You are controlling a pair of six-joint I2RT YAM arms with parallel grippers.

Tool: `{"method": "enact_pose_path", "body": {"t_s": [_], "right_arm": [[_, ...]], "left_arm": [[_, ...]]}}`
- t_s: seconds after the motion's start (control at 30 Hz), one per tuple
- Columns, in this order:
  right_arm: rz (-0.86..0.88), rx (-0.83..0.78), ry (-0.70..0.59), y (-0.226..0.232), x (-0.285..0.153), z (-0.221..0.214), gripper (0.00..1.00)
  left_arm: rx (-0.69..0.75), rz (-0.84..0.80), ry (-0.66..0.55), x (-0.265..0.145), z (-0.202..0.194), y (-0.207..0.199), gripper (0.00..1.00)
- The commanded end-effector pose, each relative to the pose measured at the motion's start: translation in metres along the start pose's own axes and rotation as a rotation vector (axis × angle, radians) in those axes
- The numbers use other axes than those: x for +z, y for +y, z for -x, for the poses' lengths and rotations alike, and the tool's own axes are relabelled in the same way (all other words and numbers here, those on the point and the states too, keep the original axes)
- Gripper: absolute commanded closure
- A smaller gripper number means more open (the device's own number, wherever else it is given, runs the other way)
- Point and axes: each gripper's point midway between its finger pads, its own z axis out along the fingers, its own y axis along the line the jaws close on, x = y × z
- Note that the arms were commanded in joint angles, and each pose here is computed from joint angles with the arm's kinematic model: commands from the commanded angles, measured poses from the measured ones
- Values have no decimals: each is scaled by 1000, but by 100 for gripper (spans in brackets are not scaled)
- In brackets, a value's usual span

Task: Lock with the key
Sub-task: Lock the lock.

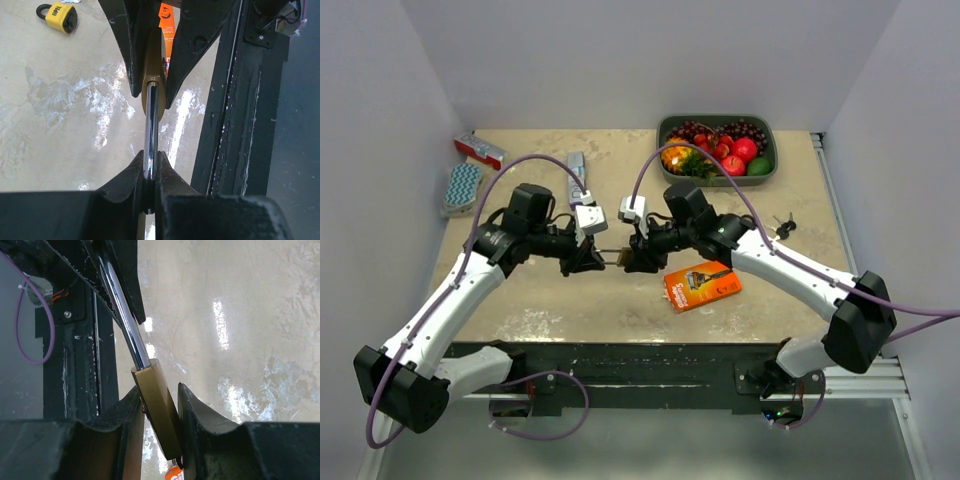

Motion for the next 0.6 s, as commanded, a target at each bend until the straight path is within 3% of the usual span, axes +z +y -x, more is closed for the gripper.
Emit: {"method": "enact_pose_path", "body": {"t_s": [0.0,0.57], "right_arm": [[372,-432,-402,116,11,125,100],[414,-508,-422,131,-5,128,100]], "left_arm": [[383,-285,-366,18,101,-45,100],[476,-309,-436,21,111,-42,100]]}}
